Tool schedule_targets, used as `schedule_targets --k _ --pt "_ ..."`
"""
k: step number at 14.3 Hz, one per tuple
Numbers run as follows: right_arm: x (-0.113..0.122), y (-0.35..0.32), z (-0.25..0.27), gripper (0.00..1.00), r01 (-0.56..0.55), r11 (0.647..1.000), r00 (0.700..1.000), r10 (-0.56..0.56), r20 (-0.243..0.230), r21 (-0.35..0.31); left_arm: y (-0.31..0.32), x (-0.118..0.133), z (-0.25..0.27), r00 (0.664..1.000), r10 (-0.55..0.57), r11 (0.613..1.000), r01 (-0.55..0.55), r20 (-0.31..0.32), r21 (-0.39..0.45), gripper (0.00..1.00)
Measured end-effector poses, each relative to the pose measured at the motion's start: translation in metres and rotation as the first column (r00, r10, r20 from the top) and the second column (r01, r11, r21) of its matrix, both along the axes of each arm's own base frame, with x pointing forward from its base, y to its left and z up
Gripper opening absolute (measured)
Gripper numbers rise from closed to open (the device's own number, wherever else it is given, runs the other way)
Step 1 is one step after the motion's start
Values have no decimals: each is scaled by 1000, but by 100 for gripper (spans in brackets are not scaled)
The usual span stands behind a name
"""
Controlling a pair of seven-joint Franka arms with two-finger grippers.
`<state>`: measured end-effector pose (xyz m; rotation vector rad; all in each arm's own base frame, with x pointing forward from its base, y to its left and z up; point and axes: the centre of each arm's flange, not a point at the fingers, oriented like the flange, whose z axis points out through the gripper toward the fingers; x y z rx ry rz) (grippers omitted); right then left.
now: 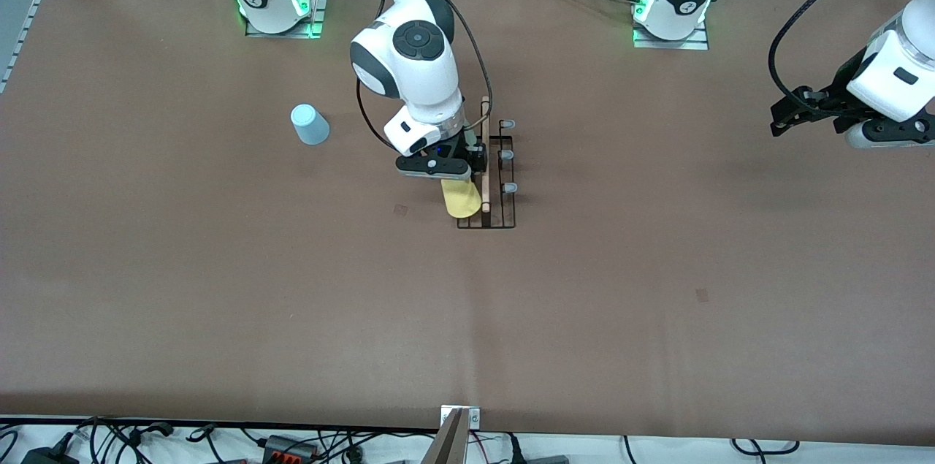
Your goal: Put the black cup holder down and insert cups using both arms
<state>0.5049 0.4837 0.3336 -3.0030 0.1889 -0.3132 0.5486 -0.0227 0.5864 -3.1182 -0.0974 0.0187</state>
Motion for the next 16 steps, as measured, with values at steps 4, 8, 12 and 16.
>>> schedule_targets --k 4,8,12,16 --pt "46 -55 65 100 69 997 997 -69 41 -15 0 0 0 1000 -1 1000 1 0 0 100" --pt "86 -210 175 100 33 986 999 -31 11 -161 -1 0 0 1000 -1 1000 1 0 0 100" --pt "96 -358 229 100 10 989 997 -20 -71 -144 -1 0 0 1000 -2 1000 2 0 0 100" --pt "80 -453 256 100 29 988 990 -49 -135 -152 -1 0 0 1000 -2 1000 2 0 0 100"
